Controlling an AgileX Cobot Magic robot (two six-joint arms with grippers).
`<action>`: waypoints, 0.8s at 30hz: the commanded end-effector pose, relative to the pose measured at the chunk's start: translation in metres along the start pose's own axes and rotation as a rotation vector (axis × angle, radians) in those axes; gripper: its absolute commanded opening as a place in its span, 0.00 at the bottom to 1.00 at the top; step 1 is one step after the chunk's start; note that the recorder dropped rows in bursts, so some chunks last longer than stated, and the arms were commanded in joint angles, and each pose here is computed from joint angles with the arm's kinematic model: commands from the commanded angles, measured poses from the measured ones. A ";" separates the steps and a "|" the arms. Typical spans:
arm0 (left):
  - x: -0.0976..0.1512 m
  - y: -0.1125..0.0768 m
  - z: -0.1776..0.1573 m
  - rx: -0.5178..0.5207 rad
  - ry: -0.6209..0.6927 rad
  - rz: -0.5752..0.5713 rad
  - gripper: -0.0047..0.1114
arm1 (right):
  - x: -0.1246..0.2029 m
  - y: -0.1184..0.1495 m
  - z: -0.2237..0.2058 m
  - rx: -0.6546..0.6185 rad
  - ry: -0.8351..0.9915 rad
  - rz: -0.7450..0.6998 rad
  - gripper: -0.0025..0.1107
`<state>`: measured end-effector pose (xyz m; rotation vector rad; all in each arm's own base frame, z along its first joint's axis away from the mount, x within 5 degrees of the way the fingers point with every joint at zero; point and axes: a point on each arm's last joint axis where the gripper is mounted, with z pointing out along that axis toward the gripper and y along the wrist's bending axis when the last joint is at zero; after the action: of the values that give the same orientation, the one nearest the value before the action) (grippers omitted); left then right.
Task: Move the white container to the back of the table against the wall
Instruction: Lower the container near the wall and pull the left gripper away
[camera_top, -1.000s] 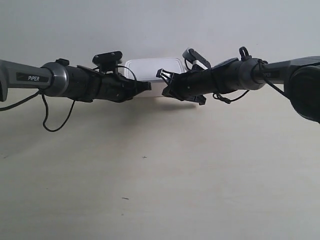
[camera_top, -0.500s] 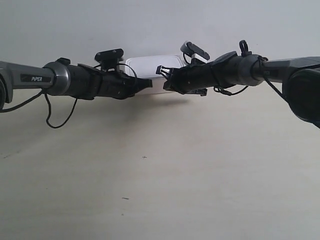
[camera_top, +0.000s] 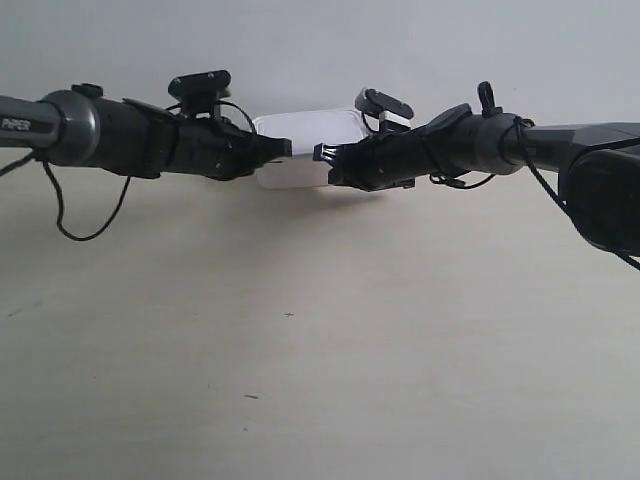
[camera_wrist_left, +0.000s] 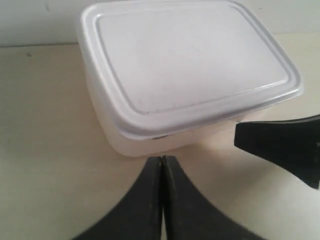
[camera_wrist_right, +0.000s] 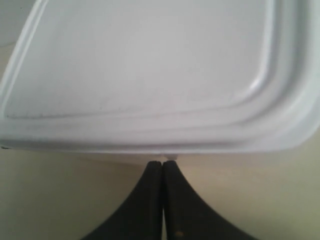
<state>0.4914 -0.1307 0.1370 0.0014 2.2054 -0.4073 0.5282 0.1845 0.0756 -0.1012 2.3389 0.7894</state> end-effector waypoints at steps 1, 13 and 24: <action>0.001 -0.004 -0.038 -0.001 0.020 -0.076 0.04 | -0.006 -0.003 -0.003 0.019 -0.027 -0.096 0.02; 0.049 -0.033 -0.124 0.021 0.136 -0.120 0.04 | -0.010 0.007 -0.003 -0.074 -0.085 -0.177 0.02; 0.065 -0.042 -0.203 0.069 0.100 -0.095 0.04 | -0.009 0.009 -0.003 -0.096 -0.075 -0.173 0.02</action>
<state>0.3029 -0.1253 0.2046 -0.0424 2.3223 -0.5364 0.5304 0.1892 0.0834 -0.2993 2.1998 0.7904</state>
